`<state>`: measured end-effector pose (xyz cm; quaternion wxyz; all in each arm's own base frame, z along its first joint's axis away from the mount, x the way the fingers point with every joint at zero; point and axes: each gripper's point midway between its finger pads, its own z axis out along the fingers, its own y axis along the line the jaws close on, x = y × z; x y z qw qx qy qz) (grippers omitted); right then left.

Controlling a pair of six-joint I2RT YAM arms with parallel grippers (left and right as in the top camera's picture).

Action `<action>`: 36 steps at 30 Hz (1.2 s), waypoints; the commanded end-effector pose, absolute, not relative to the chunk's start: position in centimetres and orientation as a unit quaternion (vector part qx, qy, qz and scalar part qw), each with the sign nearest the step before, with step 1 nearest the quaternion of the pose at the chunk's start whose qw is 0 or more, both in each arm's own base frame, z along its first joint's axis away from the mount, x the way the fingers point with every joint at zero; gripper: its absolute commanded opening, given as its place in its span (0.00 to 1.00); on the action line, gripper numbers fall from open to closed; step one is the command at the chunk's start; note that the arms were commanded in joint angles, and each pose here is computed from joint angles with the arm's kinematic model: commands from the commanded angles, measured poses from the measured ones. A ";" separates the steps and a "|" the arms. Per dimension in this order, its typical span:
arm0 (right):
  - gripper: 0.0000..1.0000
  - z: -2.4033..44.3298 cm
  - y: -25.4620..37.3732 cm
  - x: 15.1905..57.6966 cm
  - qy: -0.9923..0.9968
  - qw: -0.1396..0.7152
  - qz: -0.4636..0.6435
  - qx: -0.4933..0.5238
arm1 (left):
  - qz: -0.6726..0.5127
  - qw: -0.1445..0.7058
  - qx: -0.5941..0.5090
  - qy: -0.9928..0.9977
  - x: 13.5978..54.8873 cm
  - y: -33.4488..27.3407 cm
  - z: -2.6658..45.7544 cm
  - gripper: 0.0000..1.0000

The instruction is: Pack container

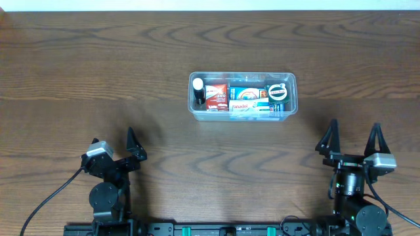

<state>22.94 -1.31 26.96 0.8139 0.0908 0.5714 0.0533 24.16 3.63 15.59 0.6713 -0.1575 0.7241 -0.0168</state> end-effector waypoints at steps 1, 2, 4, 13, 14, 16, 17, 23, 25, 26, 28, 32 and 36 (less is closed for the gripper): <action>0.99 26.7 -1.5 22.9 0.571 0.814 0.056 0.096 | -0.007 0.652 -0.159 0.741 24.1 3.8 13.8 0.98; 0.99 26.5 -1.5 23.0 0.573 0.812 0.056 0.096 | -0.007 0.652 -0.159 0.741 24.1 3.8 13.8 0.98; 0.99 25.6 -1.5 23.3 0.581 0.806 0.055 0.096 | -0.007 0.652 -0.159 0.741 24.1 3.8 13.8 0.98; 0.99 20.7 -1.4 24.4 0.652 0.750 0.048 0.099 | -0.007 0.652 -0.159 0.741 24.1 3.8 13.8 0.98; 0.99 20.0 -1.4 24.5 0.663 0.740 0.046 0.100 | -0.007 0.652 -0.159 0.741 24.1 3.8 13.8 0.98; 0.99 18.2 -1.4 24.6 0.689 0.716 0.042 0.101 | -0.007 0.652 -0.159 0.741 24.1 3.8 13.8 0.98; 0.99 17.3 -1.4 24.6 0.703 0.703 0.040 0.102 | -0.007 0.652 -0.159 0.741 24.1 3.8 13.8 0.98; 0.99 15.7 -0.2 24.6 0.732 0.681 0.003 0.016 | -0.007 0.652 -0.159 0.741 24.1 3.8 13.8 0.98; 0.99 15.6 0.1 24.6 0.733 0.679 -0.024 -0.028 | -0.007 0.652 -0.159 0.741 24.1 3.8 13.8 0.98; 0.99 15.6 0.1 24.6 0.733 0.678 -0.031 -0.034 | -0.007 0.652 -0.159 0.741 24.1 3.8 13.8 0.98; 0.99 15.6 -0.1 24.6 0.732 0.679 -0.041 -0.035 | -0.007 0.652 -0.159 0.741 24.1 3.8 13.8 0.98; 0.99 15.7 -0.3 24.6 0.732 0.679 -0.043 -0.033 | -0.007 0.652 -0.159 0.741 24.1 3.8 13.8 0.98; 0.99 15.7 -0.3 24.6 0.732 0.679 -0.043 -0.033 | -0.007 0.652 -0.159 0.741 24.1 3.8 13.8 0.98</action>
